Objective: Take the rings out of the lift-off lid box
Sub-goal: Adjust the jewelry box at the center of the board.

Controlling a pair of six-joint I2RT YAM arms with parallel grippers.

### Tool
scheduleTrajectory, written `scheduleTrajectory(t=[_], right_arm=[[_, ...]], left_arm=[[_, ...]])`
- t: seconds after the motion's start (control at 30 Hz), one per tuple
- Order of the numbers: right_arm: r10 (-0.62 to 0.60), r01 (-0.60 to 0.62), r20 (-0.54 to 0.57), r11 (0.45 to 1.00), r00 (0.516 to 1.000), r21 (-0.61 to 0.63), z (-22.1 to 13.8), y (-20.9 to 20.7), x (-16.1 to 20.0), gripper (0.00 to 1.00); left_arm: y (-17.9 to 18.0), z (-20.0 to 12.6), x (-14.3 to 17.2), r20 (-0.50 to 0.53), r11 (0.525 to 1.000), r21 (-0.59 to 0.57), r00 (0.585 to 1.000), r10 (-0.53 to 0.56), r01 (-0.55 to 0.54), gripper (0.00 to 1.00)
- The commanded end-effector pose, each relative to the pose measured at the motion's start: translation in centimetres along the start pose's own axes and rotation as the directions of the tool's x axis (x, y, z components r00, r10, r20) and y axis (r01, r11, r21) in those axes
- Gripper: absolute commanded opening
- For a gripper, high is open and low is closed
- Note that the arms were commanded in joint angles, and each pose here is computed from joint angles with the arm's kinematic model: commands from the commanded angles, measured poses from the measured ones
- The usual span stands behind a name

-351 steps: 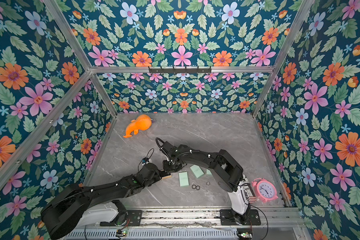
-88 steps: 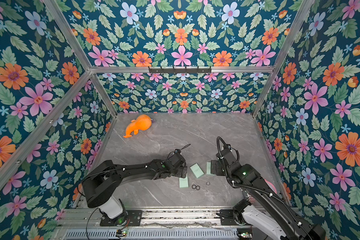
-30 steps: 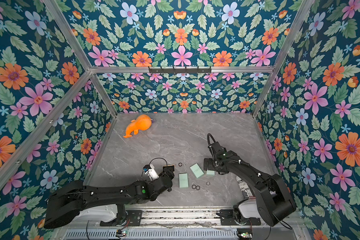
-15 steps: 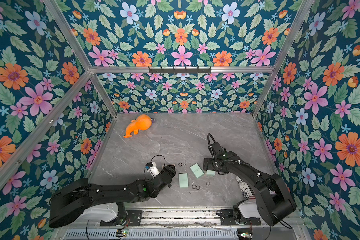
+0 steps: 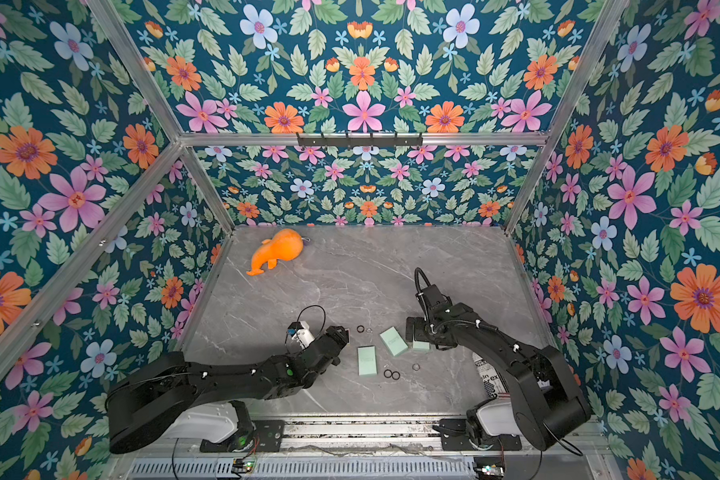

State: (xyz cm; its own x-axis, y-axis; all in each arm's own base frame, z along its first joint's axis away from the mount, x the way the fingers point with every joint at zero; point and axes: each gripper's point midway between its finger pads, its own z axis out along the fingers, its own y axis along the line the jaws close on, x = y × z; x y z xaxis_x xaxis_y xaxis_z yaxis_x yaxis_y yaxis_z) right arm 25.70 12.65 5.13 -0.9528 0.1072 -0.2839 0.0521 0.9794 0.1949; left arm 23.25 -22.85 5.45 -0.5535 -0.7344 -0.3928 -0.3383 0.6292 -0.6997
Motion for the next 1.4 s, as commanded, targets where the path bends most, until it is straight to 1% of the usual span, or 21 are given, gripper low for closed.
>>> scheduleTrajectory(t=[0.0, 0.17, 0.33, 0.5, 0.8, 1.03, 1.2, 1.27, 1.37], right_arm=[[-0.007, 0.007, 0.006, 1.000, 1.000, -0.012, 0.0, 0.2, -0.1, 1.00], [-0.007, 0.007, 0.008, 1.000, 1.000, -0.015, -0.1, 0.3, -0.1, 1.00], [-0.007, 0.007, 0.010, 1.000, 1.000, -0.021, -0.1, 0.3, -0.1, 1.00], [-0.005, 0.005, 0.004, 1.000, 1.000, -0.021, 0.1, 0.3, 0.1, 1.00], [-0.004, 0.004, 0.005, 1.000, 1.000, -0.021, 0.1, 0.2, 0.1, 1.00], [-0.010, 0.009, -0.005, 1.000, 1.000, -0.028, 0.4, 0.4, 0.2, 1.00], [-0.018, 0.018, -0.019, 0.999, 1.000, -0.030, 0.8, 0.5, 0.3, 0.99], [-0.026, 0.026, -0.025, 0.999, 0.999, -0.026, 0.8, 0.6, 0.3, 1.00], [-0.047, 0.046, -0.024, 0.999, 0.999, -0.022, 0.6, 0.9, 0.1, 0.99]], left_arm=[[-0.8, 0.5, 0.1, -0.011, 1.000, 0.024, 1.000, -0.002, 0.002, 0.99], [-0.8, 1.2, 0.6, -0.030, 1.000, 0.015, 1.000, -0.003, 0.004, 0.99], [-0.4, 1.4, 0.0, -0.018, 1.000, 0.003, 1.000, -0.008, 0.008, 0.99], [-1.5, 1.8, -0.5, -0.013, 1.000, 0.011, 1.000, 0.001, -0.001, 0.99], [-4.4, 4.0, -0.9, -0.027, 0.999, 0.020, 0.999, 0.046, -0.045, 0.99], [-5.1, 5.7, -1.8, -0.037, 0.997, 0.011, 0.996, 0.079, -0.079, 0.99], [-6.5, 5.7, -3.4, -0.039, 0.991, 0.037, 0.991, 0.128, -0.126, 0.99], [-7.1, 5.3, -4.4, -0.037, 0.984, 0.039, 0.983, 0.178, -0.176, 0.99], [-7.5, 3.7, -6.8, -0.021, 0.954, -0.028, 0.954, 0.298, -0.299, 0.99]])
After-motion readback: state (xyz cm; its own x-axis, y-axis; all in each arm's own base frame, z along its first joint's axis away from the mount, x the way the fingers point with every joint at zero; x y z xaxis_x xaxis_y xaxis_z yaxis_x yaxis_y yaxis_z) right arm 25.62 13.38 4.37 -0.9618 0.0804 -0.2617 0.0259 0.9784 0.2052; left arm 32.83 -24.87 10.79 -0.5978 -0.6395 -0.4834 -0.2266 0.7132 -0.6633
